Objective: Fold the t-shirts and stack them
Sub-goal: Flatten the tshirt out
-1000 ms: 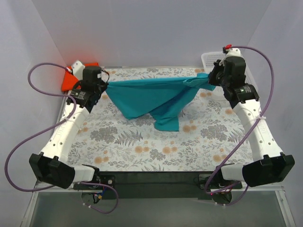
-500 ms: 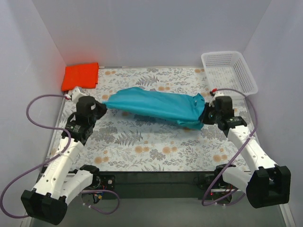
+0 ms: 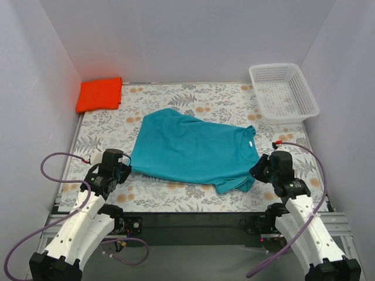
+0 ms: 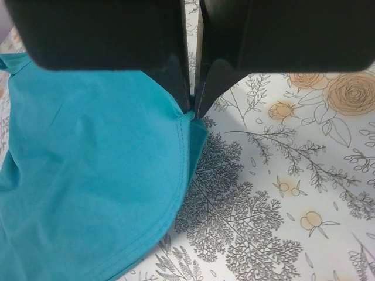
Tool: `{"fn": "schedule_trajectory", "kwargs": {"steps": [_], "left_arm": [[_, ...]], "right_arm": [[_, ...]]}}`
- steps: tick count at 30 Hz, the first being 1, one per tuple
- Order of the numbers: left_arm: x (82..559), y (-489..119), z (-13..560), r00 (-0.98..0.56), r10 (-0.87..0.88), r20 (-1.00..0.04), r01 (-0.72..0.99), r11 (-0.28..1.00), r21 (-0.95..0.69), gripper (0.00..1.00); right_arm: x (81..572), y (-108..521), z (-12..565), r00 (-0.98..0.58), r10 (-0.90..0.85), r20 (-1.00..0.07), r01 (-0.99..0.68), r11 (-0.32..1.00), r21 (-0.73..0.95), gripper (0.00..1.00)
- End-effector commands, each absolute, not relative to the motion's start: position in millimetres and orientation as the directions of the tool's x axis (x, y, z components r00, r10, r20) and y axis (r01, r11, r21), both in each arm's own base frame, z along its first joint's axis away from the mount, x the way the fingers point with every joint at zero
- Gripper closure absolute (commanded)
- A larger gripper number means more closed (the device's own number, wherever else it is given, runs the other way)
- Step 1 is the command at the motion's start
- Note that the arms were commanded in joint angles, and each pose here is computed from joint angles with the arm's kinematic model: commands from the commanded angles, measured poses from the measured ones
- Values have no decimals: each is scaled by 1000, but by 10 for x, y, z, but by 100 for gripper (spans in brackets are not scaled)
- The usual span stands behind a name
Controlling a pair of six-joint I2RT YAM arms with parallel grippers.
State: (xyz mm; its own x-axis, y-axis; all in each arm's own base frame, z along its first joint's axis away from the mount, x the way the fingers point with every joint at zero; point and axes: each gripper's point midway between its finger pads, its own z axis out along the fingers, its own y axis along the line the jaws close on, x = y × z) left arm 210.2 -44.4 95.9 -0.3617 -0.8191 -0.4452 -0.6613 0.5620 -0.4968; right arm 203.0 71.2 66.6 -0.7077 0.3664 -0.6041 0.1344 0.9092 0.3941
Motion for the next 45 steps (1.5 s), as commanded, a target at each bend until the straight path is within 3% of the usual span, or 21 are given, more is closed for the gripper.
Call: {"fn": "schedule_trajectory", "kwargs": {"steps": [1,3,5,7,10,12,15,16,19,28,37,41,45], "left_arm": [[2006,-295,955,-277,-852,-444,-732,487,-476,97],[2023,-263,1036,-264,-847,-460,-732,487,-476,87],[2043,-240,1127,-275,-828,-489,-713,517,-474,60],[2106,-182,1307,-254,-806,-534,-690,538,-484,45],[2257,-196,1575,-299,-729,-616,-601,645,-472,37],[2354,-286,1644,-375,-660,-651,-520,731,-441,37],[2506,-630,1483,-522,-623,-583,-425,782,-457,37],[2526,-798,1293,-601,-611,-515,-409,789,-458,37],[2600,-948,961,-668,-604,-434,-434,790,-432,42],[3029,-895,419,-626,-673,-394,-577,740,-347,51],[3748,-685,93,-585,-718,-376,-673,689,-268,51],[3932,-692,329,-585,-705,-401,-641,705,-304,46],[3744,-560,793,-527,-701,-480,-625,703,-340,38]], "right_arm": [[1977,713,795,-662,460,-591,190,867,461,71],[1956,808,860,-678,451,-580,148,857,494,59],[2030,829,893,-691,396,-605,94,879,468,55],[2066,901,841,-737,348,-579,59,887,459,55],[2253,961,889,-743,308,-594,12,894,448,55],[2440,977,979,-715,289,-636,-24,899,436,55],[2609,1000,844,-755,248,-607,-26,913,406,56],[2673,1011,838,-754,240,-612,-35,915,402,57],[2823,1025,754,-760,219,-613,-46,921,386,57],[3213,1126,442,-802,164,-574,-75,926,369,58],[4130,1357,373,-791,137,-596,-131,914,384,56],[4380,1464,688,-752,126,-647,-192,897,398,54],[4202,1384,1098,-714,112,-691,-183,923,339,40]]}}
